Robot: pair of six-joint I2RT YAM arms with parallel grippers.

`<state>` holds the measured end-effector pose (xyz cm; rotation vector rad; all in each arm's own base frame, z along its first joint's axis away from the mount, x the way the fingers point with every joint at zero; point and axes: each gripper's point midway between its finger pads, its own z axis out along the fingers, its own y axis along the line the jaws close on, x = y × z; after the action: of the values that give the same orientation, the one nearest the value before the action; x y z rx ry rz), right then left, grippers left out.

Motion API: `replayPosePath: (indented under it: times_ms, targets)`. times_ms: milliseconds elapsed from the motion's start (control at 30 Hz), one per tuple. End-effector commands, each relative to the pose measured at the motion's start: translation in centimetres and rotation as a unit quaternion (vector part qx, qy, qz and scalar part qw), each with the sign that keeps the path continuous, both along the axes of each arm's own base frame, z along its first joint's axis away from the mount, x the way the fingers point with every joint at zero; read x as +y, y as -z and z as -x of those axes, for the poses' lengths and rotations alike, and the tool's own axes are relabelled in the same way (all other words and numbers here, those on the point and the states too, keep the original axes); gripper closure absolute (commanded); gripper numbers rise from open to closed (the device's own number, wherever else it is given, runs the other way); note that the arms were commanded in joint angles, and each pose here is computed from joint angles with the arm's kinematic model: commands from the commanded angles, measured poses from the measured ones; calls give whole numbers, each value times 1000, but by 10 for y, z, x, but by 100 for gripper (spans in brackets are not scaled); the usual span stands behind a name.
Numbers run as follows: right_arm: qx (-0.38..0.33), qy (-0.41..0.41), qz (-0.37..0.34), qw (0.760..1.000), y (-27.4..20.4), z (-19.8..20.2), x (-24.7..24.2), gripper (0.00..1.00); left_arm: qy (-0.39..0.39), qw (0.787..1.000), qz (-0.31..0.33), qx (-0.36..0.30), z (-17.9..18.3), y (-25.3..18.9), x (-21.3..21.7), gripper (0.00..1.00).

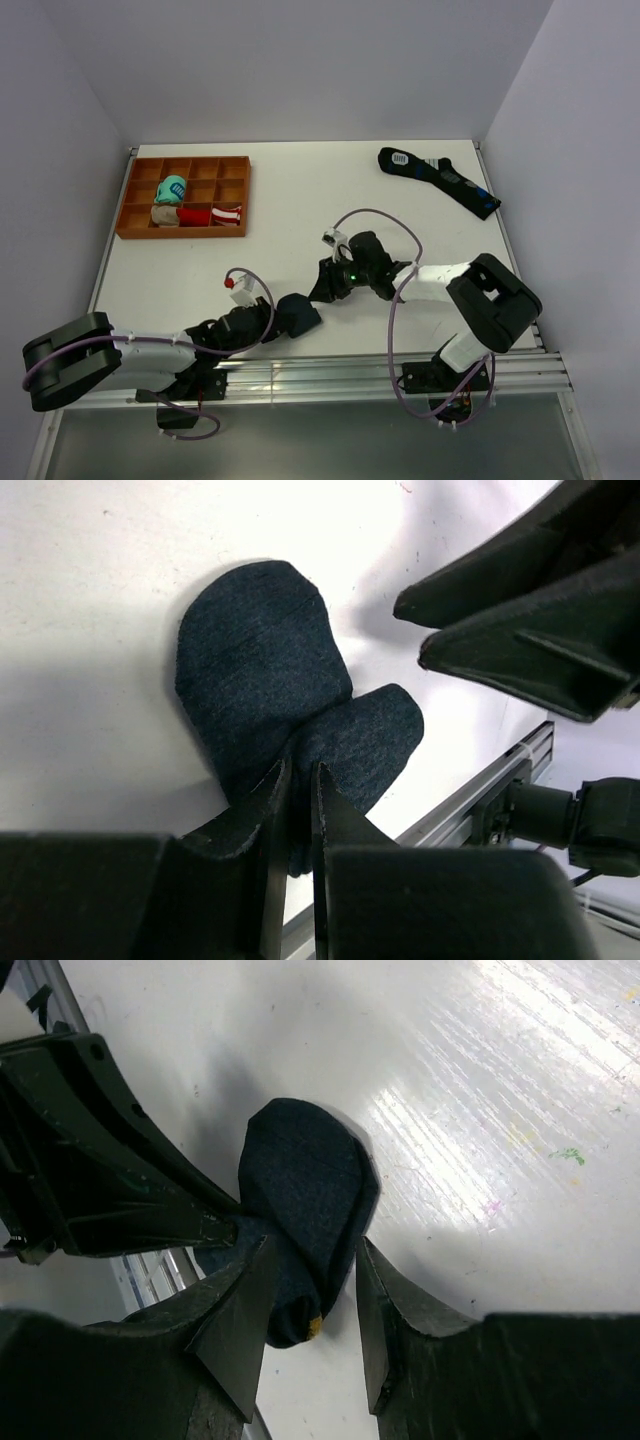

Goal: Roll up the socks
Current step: Roll the sock at the center of the board.

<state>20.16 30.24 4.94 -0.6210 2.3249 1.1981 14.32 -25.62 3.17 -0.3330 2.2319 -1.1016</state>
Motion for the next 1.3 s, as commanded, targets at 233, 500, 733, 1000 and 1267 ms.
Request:
replayPosePath:
  times_ms: [233,500,733,1000,1267]
  targets:
    - [-110,-11,-118,987,-47,1,9,50,1,985,-116,131,38,79,63,99]
    - [-116,-17,-106,987,-38,5,19,49,9,983,-104,152,32,72,63,100]
    - [-108,-15,-96,989,-25,6,26,48,17,983,-101,152,23,65,59,100]
    - [-104,-1,-97,990,-20,5,26,48,36,983,-109,140,16,60,53,99]
    - [-97,-25,-109,989,-23,11,31,47,46,982,-112,143,16,63,49,99]
